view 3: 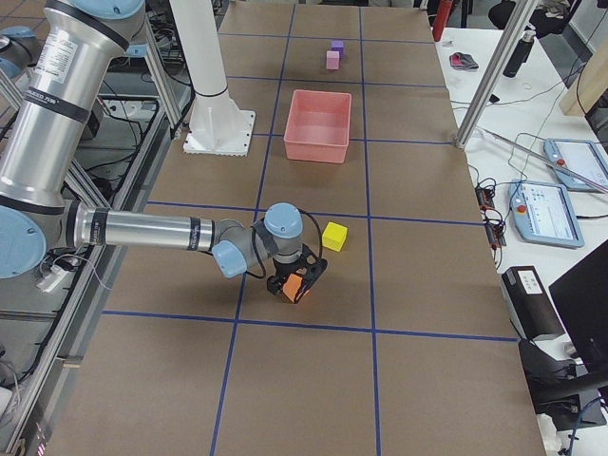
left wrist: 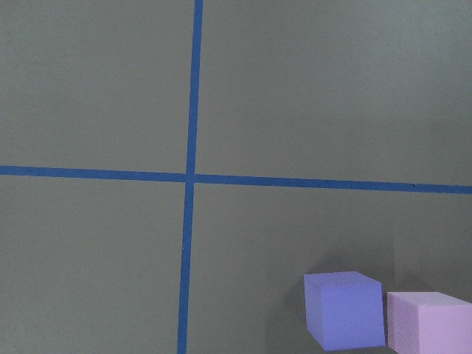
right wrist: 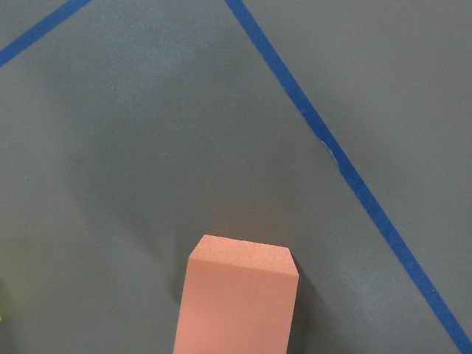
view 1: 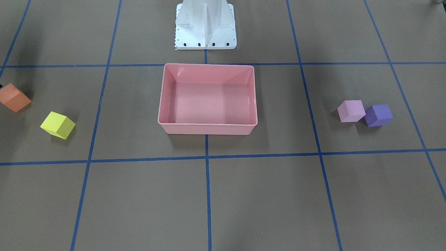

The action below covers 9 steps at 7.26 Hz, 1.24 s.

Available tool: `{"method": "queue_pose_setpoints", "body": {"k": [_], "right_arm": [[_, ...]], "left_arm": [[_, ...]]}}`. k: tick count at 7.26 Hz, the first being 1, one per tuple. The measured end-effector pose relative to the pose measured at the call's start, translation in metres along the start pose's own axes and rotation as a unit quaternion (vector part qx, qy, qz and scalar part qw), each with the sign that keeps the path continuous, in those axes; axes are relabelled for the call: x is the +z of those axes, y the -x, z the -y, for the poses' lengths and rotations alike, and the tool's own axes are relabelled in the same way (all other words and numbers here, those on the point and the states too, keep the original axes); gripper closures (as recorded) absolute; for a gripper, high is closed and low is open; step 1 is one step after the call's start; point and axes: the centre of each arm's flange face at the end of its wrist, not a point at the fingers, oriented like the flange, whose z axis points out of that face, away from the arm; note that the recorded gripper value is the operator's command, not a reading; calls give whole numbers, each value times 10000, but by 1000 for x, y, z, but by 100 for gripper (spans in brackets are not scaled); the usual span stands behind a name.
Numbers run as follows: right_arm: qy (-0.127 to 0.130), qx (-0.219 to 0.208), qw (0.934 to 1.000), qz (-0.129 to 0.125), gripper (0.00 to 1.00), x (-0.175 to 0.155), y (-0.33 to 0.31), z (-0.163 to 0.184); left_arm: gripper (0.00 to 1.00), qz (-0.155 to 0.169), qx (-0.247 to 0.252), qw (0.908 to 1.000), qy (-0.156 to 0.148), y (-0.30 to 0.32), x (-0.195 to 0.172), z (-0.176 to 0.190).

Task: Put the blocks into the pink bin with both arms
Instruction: 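Lower the right gripper onto the orange cube and grasp it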

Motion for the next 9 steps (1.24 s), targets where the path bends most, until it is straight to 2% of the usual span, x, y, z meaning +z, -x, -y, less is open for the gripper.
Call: {"method": "queue_pose_setpoints", "body": {"k": [3, 7, 9], "right_arm": [[-54, 90, 9999, -71, 1, 17, 8, -4], [-55, 392, 9990, 204, 1, 40, 14, 1], [-31, 409, 9990, 203, 4, 46, 16, 0]], "left_arm": [[0, 4, 16, 10000, -7, 0, 0, 0], [0, 6, 25, 10000, -14, 0, 0, 0], [0, 6, 33, 10000, -12, 0, 0, 0]]}}
